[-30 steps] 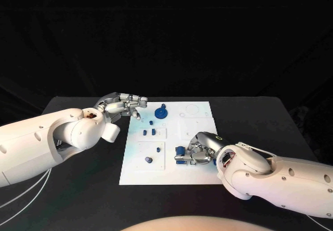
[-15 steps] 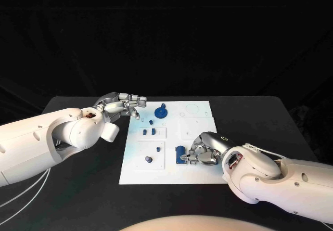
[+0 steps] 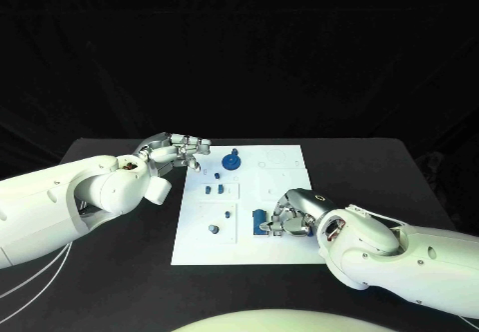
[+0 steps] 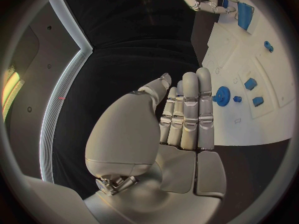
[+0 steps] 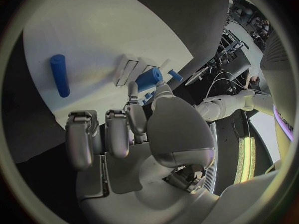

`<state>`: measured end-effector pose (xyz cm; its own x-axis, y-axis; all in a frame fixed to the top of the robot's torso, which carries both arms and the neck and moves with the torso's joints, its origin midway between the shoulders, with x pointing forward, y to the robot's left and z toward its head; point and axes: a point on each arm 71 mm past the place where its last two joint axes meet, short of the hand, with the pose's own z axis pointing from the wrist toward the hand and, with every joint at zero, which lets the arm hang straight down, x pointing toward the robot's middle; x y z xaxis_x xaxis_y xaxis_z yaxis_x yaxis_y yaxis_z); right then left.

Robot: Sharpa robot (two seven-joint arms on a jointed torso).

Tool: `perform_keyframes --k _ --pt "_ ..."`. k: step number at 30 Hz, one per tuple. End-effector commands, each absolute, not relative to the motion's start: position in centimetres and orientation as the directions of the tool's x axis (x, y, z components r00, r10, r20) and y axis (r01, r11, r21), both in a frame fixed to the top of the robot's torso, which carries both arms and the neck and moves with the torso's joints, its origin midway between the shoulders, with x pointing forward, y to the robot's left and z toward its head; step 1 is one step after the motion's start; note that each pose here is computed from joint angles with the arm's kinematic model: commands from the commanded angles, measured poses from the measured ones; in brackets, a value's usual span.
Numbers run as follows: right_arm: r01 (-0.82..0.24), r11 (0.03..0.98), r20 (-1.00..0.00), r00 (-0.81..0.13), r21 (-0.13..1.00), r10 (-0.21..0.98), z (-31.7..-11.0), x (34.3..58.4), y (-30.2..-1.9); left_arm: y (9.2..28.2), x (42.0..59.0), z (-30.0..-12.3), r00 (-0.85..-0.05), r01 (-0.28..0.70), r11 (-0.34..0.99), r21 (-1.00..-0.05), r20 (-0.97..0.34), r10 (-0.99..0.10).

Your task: Assemble the parts on the task board

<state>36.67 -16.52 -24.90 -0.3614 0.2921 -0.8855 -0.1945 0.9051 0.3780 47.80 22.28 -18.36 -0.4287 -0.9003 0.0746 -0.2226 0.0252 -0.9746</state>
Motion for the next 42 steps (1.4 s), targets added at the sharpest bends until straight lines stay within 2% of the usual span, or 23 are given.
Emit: perform_keyframes --k 1,33,42 --pt "-0.201 0.914 -0.895 -0.359 0.351 0.265 -25.1 36.9 -16.7 22.1 47.7 -18.2 -0.445 -0.22 0.022 -0.975 0.08 -0.892" --pt "-0.208 0.916 -0.897 -0.361 0.343 0.254 -25.2 36.9 -16.8 22.3 47.8 -18.3 -0.441 -0.223 0.025 -0.974 0.078 -0.894" --pt "-0.191 0.913 -0.904 -0.312 0.36 0.292 -24.2 36.8 -19.0 22.3 47.8 -18.3 -0.44 -0.223 0.025 -0.975 0.078 -0.894"
